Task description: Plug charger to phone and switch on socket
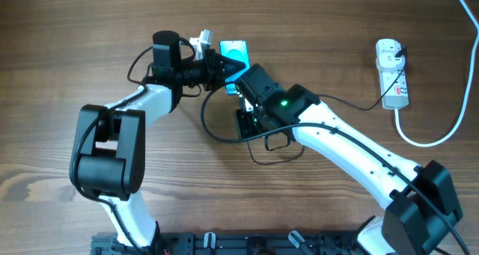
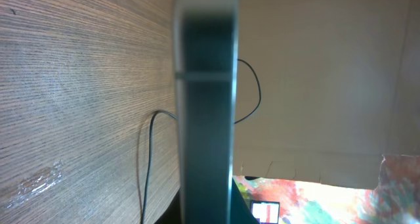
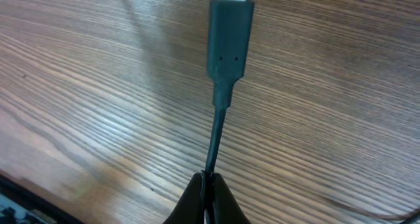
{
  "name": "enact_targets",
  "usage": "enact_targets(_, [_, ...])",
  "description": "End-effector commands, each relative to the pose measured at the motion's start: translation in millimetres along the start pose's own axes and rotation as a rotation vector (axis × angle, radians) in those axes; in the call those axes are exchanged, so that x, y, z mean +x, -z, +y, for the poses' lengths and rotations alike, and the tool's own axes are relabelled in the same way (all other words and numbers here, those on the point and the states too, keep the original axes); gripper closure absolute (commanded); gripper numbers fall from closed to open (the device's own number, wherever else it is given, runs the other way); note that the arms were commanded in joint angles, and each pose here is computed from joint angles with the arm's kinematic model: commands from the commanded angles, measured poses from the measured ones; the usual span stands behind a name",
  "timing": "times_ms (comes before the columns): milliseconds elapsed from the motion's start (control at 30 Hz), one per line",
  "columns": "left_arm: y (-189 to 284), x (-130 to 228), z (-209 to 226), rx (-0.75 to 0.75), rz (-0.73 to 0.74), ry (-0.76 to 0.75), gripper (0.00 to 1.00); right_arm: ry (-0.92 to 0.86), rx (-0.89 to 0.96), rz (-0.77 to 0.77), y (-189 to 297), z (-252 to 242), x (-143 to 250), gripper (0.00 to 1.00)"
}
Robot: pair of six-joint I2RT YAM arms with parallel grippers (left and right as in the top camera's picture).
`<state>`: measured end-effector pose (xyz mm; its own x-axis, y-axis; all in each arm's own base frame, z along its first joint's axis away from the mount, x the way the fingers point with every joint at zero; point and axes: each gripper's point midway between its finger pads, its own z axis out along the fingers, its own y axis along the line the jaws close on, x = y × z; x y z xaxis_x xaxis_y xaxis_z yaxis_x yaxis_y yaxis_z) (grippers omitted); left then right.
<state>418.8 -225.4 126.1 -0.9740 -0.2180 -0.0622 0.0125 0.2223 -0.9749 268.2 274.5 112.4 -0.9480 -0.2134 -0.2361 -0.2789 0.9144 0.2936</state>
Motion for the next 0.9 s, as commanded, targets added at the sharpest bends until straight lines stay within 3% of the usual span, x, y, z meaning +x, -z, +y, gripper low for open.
enact_targets(0, [-2.1,-1.9,-7.0,0.012,0.007,-0.039,0.96,-0.007,0.023,-0.025,2.9,-3.1,-10.2,0.95])
enact_targets(867, [-10.2,8.1,-5.1,0.003,0.038,-0.06,0.96,-0.036,0.046,-0.037,3.0,-7.4,-12.1,0.95])
